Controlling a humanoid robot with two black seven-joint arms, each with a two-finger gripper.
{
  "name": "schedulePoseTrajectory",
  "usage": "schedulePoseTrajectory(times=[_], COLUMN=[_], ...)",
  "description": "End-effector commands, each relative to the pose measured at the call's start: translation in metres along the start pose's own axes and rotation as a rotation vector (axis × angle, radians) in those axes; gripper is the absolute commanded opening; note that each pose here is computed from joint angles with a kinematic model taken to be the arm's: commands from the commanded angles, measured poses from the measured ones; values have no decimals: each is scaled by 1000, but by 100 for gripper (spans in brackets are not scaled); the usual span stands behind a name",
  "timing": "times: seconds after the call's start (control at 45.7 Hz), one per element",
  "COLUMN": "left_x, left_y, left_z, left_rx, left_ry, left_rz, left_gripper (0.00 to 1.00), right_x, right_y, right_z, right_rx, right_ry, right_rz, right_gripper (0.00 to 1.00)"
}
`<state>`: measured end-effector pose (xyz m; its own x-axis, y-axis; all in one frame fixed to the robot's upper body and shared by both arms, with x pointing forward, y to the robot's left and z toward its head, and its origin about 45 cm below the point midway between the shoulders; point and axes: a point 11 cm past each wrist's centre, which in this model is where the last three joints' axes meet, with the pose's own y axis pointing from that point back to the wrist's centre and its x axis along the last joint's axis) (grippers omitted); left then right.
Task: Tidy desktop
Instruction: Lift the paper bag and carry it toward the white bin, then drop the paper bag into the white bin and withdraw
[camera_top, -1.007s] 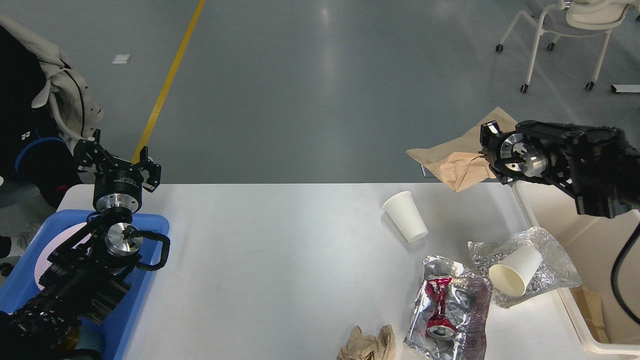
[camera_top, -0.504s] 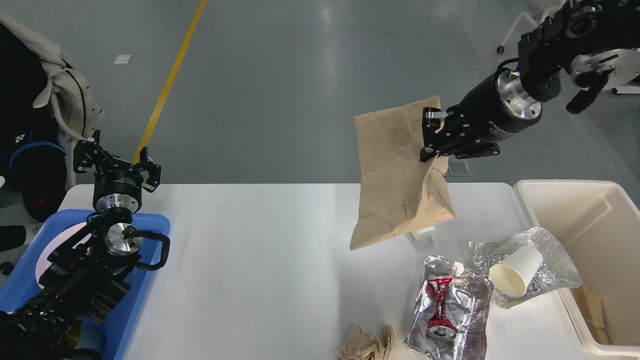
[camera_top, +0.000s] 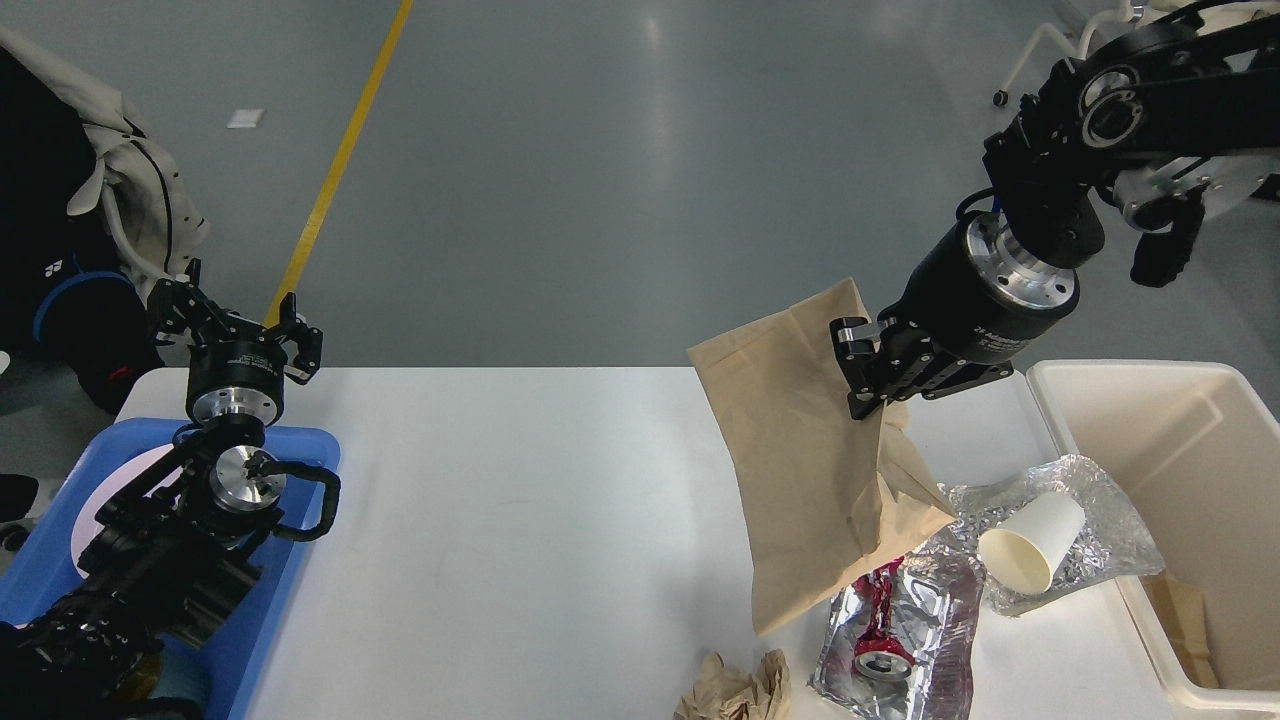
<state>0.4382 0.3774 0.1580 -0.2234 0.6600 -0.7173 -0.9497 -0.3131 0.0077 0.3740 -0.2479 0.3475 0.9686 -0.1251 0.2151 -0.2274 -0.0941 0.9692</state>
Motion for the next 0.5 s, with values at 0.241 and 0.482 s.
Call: schedulePoseTrajectory(times=[0.241, 0.482], left_x=[0, 0], left_y=[0, 0], left_z=[0, 0], left_rx=[0, -2], left_ry=[0, 0], left_rz=[0, 0], left_gripper=[98, 98], right_x=[58, 50], right_y=[-68, -88], right_z=[181, 273], right_rx=[-201, -250], right_ry=[-474, -770], right_rz=[372, 541], right_gripper=[0, 0])
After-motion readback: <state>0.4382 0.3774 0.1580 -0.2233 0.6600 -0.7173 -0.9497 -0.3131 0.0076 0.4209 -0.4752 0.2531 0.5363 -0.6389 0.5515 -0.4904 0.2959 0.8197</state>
